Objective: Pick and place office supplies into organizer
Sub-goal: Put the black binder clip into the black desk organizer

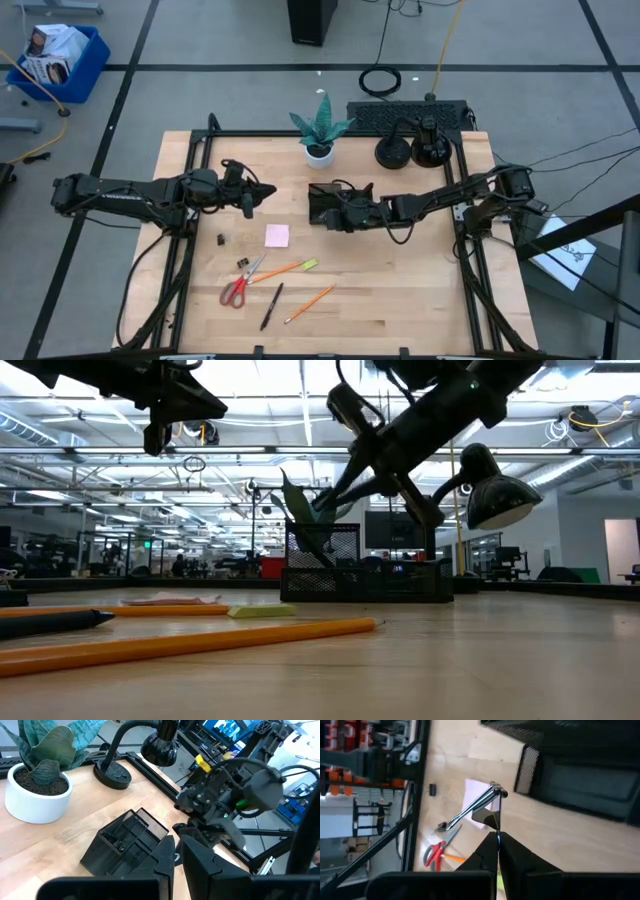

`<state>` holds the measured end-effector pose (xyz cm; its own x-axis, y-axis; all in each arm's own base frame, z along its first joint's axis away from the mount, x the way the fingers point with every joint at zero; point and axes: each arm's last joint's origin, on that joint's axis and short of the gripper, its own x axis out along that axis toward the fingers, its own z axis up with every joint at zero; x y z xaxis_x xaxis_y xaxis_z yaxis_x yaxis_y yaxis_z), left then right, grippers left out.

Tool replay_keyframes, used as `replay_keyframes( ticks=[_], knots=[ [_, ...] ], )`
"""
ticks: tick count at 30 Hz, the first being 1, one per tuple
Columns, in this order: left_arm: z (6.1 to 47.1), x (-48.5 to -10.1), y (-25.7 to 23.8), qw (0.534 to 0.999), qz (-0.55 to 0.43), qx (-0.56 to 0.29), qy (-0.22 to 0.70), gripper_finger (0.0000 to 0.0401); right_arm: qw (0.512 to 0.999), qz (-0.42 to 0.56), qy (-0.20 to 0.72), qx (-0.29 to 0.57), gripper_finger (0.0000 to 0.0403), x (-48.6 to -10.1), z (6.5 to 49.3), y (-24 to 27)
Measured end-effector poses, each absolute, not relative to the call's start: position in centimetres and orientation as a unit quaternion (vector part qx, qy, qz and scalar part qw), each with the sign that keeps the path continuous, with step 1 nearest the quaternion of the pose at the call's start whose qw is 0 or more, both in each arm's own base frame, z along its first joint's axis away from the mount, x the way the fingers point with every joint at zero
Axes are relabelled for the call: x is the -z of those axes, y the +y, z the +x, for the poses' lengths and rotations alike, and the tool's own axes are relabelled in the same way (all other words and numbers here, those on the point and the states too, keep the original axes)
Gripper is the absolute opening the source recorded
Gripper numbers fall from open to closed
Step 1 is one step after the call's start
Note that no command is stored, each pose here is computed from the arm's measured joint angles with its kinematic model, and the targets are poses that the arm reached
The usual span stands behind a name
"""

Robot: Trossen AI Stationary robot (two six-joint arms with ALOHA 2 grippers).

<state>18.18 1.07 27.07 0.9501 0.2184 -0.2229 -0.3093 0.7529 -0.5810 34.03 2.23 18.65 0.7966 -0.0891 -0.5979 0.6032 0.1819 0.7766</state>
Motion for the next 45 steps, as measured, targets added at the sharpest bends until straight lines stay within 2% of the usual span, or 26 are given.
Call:
replay_keyframes(
  ticks=[4,23,40,45],
  knots=[
    [18.2,-27.1,1.1,0.935,-0.319,-0.140,0.072,0.0037,0.722,0.599,0.243,0.247,0.0000,-17.3,34.1,2.4],
    [18.2,-27.0,1.0,0.934,-0.321,-0.137,0.074,0.0037,0.727,0.606,0.208,0.246,0.0002,-16.3,35.3,0.5],
    [18.2,-27.1,1.0,0.932,-0.328,-0.137,0.073,0.0037,0.739,0.597,0.192,0.246,0.0055,-16.5,35.4,-0.5],
    [18.2,-27.1,1.0,0.932,-0.326,-0.136,0.073,0.0037,0.765,0.589,0.165,0.204,0.0065,-17.4,36.0,0.1]
  ],
)
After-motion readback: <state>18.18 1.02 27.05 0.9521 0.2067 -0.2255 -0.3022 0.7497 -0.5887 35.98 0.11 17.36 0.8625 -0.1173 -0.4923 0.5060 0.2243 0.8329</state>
